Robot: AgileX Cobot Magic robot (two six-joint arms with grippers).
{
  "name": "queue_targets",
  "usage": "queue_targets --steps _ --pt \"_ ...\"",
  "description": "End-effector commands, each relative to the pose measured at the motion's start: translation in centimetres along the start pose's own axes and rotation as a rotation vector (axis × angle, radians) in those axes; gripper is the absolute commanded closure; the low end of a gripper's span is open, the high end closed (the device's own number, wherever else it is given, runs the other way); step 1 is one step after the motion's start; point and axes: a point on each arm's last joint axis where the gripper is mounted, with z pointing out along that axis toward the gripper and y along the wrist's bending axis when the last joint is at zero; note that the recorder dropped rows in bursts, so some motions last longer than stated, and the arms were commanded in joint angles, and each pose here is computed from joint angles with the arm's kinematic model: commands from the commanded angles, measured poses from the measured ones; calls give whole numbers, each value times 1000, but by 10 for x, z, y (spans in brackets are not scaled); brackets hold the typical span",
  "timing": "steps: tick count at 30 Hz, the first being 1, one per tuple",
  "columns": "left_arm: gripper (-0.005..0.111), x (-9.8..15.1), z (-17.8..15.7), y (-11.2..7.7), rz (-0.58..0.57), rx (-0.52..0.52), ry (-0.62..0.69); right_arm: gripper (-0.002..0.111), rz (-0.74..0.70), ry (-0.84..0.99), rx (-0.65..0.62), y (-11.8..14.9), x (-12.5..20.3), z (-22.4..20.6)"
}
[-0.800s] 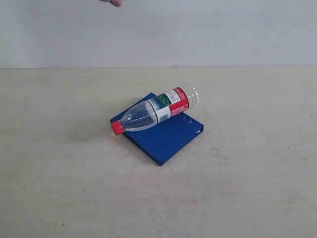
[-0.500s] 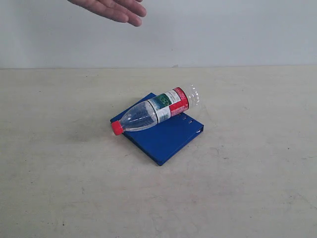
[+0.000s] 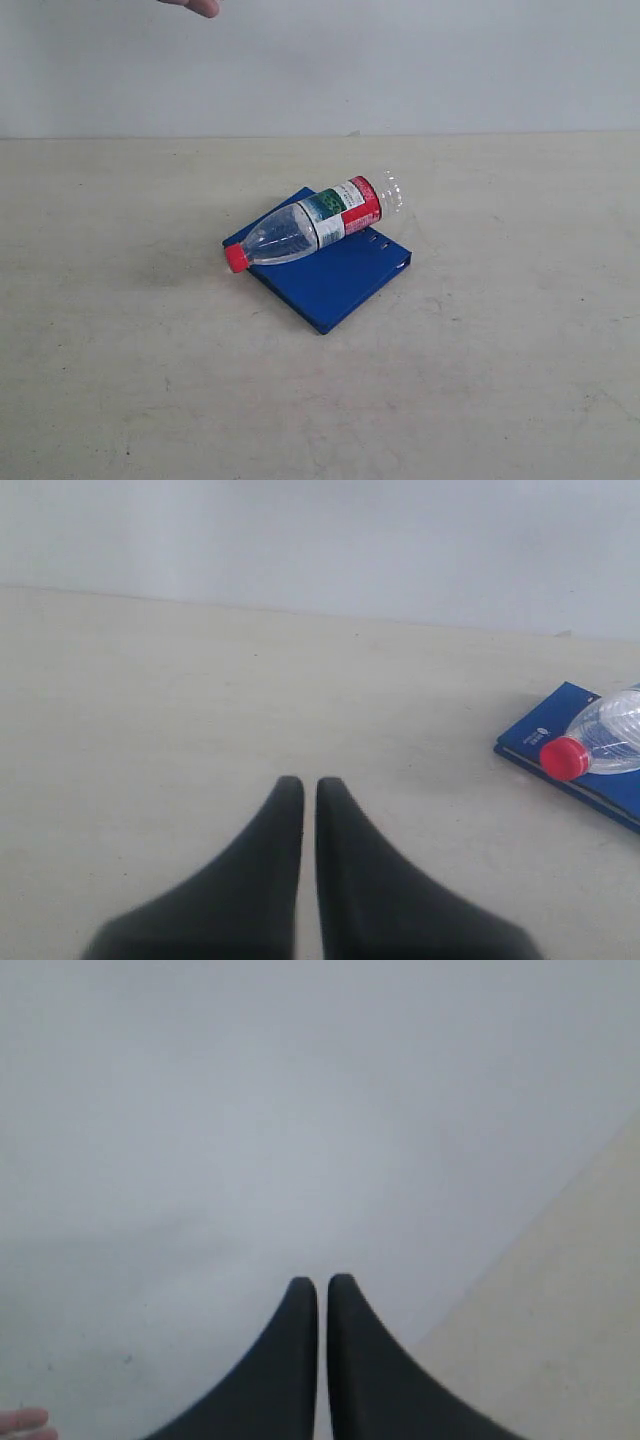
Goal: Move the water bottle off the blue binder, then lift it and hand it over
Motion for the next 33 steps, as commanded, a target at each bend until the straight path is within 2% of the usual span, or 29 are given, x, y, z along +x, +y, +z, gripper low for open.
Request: queue_targets --steps 1,2,4,7,9,10,12,14,15,17,20,23,25,27,30,32,33 --pt "102 0 0 0 -7 8 -11 109 47 -221 -102 9 -20 -3" --pt "102 0 0 0 -7 8 -11 109 56 -222 -114 10 -20 -3" --pt "102 0 0 0 -7 8 -11 109 -38 -169 -183 29 -26 -3" --pt "102 0 0 0 -7 8 -11 109 -330 -49 -312 68 -36 2" --pt "102 0 0 0 -7 8 -11 109 -540 73 -480 93 -29 15" --pt "102 0 0 0 -7 8 -11 109 -646 164 -571 101 -20 22" --pt "102 0 0 0 -7 8 -11 109 -753 448 -797 116 6 38" --pt "102 0 0 0 -7 8 -11 109 -789 726 -963 117 34 57" --pt "102 0 0 0 -7 8 -11 109 -785 817 -991 114 44 66" --pt "102 0 0 0 -7 8 -11 109 -776 980 -948 102 70 94" --pt "102 0 0 0 -7 8 -11 106 -791 1119 -915 93 108 128" --pt "102 0 0 0 -7 8 -11 94 -885 1169 -999 104 143 144" --pt "102 0 0 0 -7 8 -11 83 -1059 1145 -1045 113 166 150" --pt "102 0 0 0 -7 8 -11 69 -1302 1082 -1076 123 191 152" --pt "102 0 0 0 -7 8 -11 51 -1590 963 -974 135 221 158" --pt "102 0 0 0 -7 8 -11 44 -1798 888 -852 139 248 158" --pt "102 0 0 0 -7 8 -11 45 -1889 881 -815 135 270 156"
